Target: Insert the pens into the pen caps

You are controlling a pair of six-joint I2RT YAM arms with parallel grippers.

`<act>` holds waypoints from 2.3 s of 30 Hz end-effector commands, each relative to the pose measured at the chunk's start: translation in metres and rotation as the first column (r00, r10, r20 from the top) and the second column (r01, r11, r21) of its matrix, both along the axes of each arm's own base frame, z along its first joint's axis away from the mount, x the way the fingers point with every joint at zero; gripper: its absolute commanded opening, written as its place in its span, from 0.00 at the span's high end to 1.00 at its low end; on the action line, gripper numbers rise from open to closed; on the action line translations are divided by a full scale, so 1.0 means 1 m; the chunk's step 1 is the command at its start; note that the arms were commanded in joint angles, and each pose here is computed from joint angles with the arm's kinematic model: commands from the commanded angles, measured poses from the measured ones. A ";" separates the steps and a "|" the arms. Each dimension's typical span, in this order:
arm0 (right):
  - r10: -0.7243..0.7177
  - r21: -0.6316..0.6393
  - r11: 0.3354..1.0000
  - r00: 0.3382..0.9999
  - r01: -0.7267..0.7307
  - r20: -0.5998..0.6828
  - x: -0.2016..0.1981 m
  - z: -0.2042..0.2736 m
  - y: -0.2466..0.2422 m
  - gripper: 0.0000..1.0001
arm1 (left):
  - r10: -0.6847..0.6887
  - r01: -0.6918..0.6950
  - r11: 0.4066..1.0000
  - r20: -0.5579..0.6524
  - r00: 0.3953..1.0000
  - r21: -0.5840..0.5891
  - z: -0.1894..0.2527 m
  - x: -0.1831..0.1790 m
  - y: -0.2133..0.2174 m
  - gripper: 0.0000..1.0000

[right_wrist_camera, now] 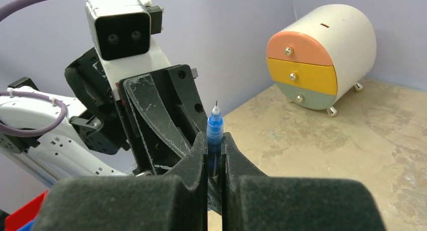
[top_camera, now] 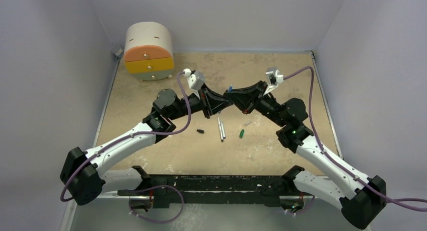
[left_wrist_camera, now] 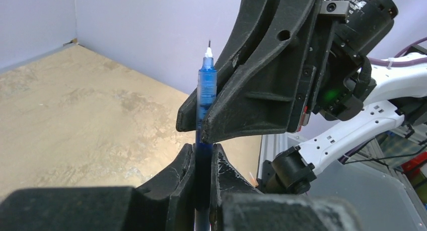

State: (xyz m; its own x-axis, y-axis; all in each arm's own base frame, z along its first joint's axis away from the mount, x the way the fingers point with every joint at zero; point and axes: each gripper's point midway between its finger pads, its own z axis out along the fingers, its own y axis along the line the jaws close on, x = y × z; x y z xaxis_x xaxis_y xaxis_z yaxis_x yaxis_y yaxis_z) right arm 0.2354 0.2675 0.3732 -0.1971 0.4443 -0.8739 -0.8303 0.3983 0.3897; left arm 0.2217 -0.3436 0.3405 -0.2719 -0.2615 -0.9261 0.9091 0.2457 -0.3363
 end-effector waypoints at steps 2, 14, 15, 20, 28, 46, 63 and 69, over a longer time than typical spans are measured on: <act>-0.021 0.023 1.000 0.996 0.019 0.087 -0.007 0.026 -0.008 1.00 | -0.047 0.050 0.998 0.067 0.997 -0.042 0.029 -0.010 -0.002 1.00; -0.516 -0.210 0.849 0.847 0.485 -0.131 0.046 -0.044 -0.081 0.38 | 0.220 -0.228 0.962 0.065 0.973 0.152 -0.006 0.028 0.028 1.00; -0.573 -0.327 0.801 0.801 0.501 -0.175 0.054 -0.074 -0.087 0.42 | 0.258 -0.266 0.947 0.068 0.964 0.177 -0.010 0.031 0.035 1.00; -0.756 -0.586 0.636 0.558 0.501 -0.343 0.065 -0.175 -0.110 0.72 | 0.317 -0.324 0.929 0.070 0.946 0.176 -0.008 0.033 0.047 1.00; -0.746 -0.555 0.664 0.491 0.501 -0.450 0.071 -0.223 -0.099 0.64 | 0.336 -0.339 0.921 0.050 0.941 0.191 -0.016 0.037 0.048 1.00; -0.788 -0.631 0.559 0.106 0.538 -0.607 0.077 -0.295 -0.130 0.32 | 0.348 -0.350 0.917 0.048 0.936 0.192 -0.020 0.031 0.057 1.00; -0.742 -0.679 0.555 -0.083 0.480 -0.665 0.072 -0.333 -0.121 0.49 | 0.340 -0.341 0.921 0.037 0.940 0.190 -0.021 0.030 0.055 1.00; -0.754 -0.677 0.510 -0.103 0.530 -0.649 0.076 -0.326 -0.132 0.50 | 0.340 -0.340 0.921 0.035 0.940 0.189 -0.021 0.030 0.054 1.00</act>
State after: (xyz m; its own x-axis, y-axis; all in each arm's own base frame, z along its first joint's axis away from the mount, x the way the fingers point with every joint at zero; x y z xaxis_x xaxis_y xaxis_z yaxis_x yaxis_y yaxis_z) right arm 0.3058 0.1437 0.0364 -0.5500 0.6959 -0.4618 0.5844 0.7157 0.3825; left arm 0.2524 -0.2879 0.3110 -0.2168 -0.1331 -0.9671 0.7520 0.6090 -0.2523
